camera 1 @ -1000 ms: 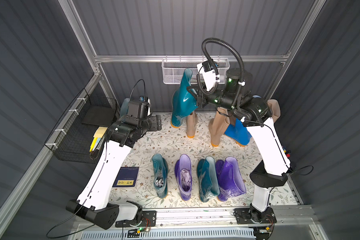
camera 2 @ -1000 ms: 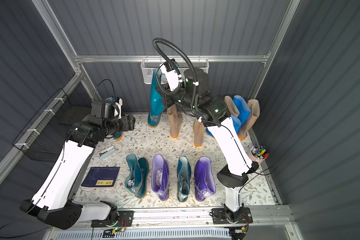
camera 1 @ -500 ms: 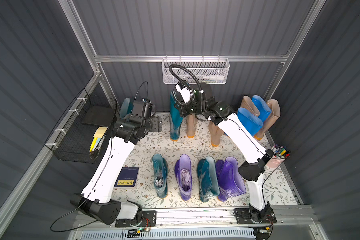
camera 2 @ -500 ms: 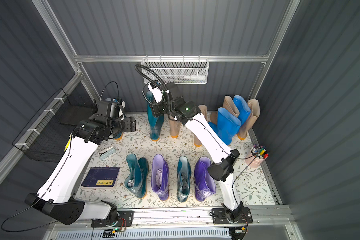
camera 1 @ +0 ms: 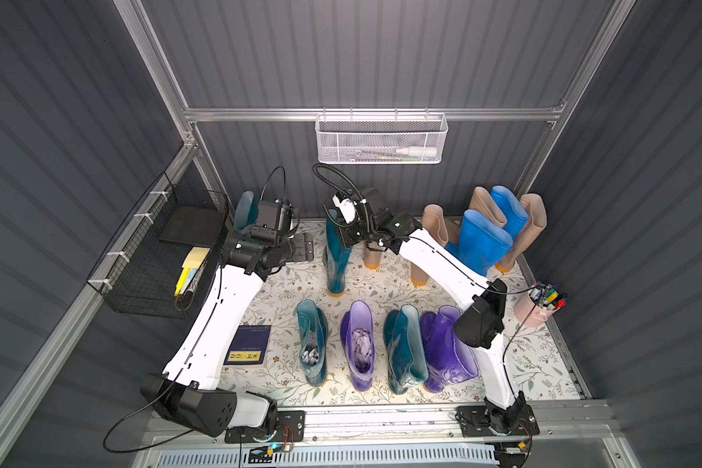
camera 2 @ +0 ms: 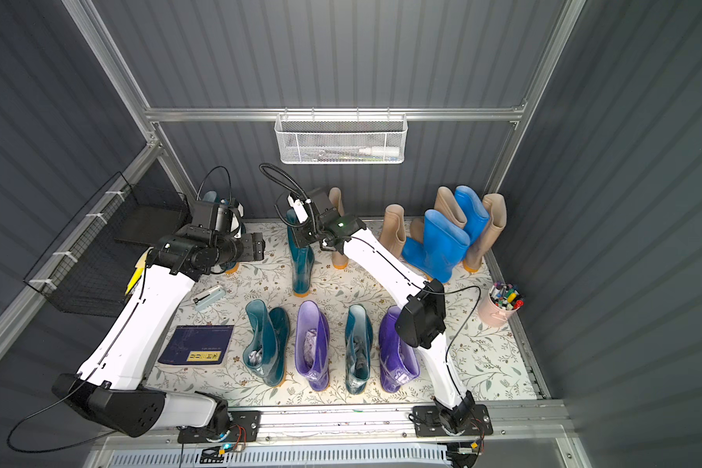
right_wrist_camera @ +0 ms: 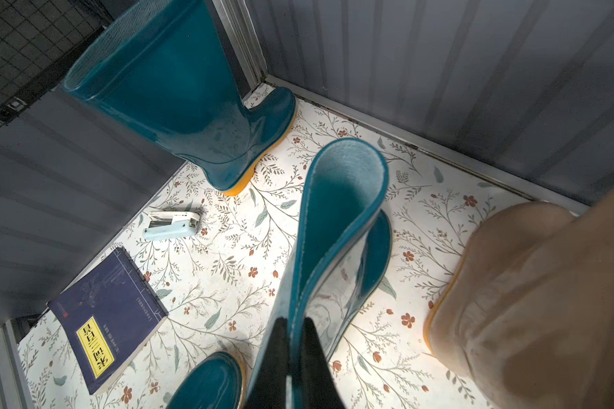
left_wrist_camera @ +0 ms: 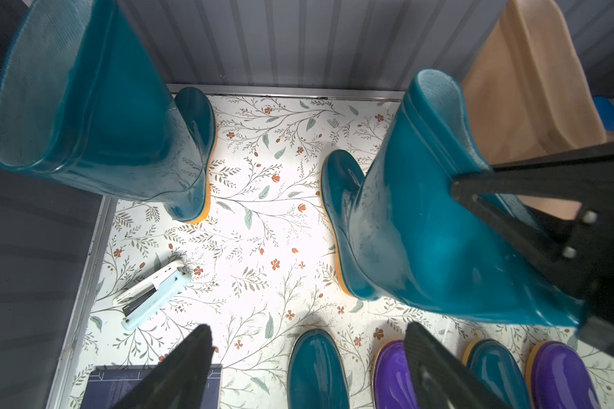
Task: Match and arrange rain boots in pairs
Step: Place the rain boot at the center of the board, then pick up the rain boot at the center of the board.
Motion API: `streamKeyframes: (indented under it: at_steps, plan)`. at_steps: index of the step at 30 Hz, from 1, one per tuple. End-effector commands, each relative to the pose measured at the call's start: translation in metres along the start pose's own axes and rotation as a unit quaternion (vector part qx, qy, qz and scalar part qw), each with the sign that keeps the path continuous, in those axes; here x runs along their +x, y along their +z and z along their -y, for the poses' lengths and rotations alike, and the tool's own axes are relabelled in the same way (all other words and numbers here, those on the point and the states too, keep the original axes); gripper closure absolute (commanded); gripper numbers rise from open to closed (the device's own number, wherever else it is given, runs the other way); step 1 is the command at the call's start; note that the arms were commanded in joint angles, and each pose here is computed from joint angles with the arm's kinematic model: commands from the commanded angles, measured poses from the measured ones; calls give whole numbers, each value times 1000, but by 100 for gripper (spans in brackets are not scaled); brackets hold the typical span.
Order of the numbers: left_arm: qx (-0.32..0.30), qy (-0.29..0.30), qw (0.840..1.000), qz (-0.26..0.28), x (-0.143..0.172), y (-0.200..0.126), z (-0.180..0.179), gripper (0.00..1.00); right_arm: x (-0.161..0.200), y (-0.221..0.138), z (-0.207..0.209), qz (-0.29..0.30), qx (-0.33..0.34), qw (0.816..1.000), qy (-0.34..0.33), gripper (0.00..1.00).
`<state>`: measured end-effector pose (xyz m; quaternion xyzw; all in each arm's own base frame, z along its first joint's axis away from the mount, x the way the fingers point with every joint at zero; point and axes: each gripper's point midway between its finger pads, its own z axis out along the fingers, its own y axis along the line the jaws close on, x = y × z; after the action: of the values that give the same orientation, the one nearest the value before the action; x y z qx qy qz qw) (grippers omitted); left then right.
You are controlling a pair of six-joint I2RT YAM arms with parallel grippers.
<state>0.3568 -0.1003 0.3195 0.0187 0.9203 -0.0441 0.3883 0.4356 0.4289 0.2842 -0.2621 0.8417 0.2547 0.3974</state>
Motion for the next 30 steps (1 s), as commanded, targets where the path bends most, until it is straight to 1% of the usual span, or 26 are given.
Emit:
streamKeyframes:
  at_steps: [1,5,10,13,16,22,24,26,30]
  plan:
    - [14,4,1000,-2,0,3,5,12,-51,-23,-17,89,-28,996,5,94]
    - [32,6,999,-4,0,3,11,12,-50,-21,-18,86,-41,995,15,86]
    - [48,-6,999,-5,-1,7,18,12,-49,-26,-21,82,-51,995,20,74]
    - [56,-13,998,-7,-4,9,22,11,-51,-32,-17,83,-51,995,26,71]
    - [59,-24,998,-5,-8,11,24,10,-57,-46,-9,95,-47,994,38,68]
    - [74,-59,996,-2,-18,19,32,6,-77,-102,17,152,-33,986,58,57]
    - [76,-70,995,3,-23,21,34,4,-74,-119,28,161,-23,985,63,53]
    - [80,-77,994,5,-28,24,38,3,-69,-134,36,168,-16,983,68,51]
    - [87,-80,993,3,-33,34,52,1,-54,-159,54,180,-3,980,85,44]
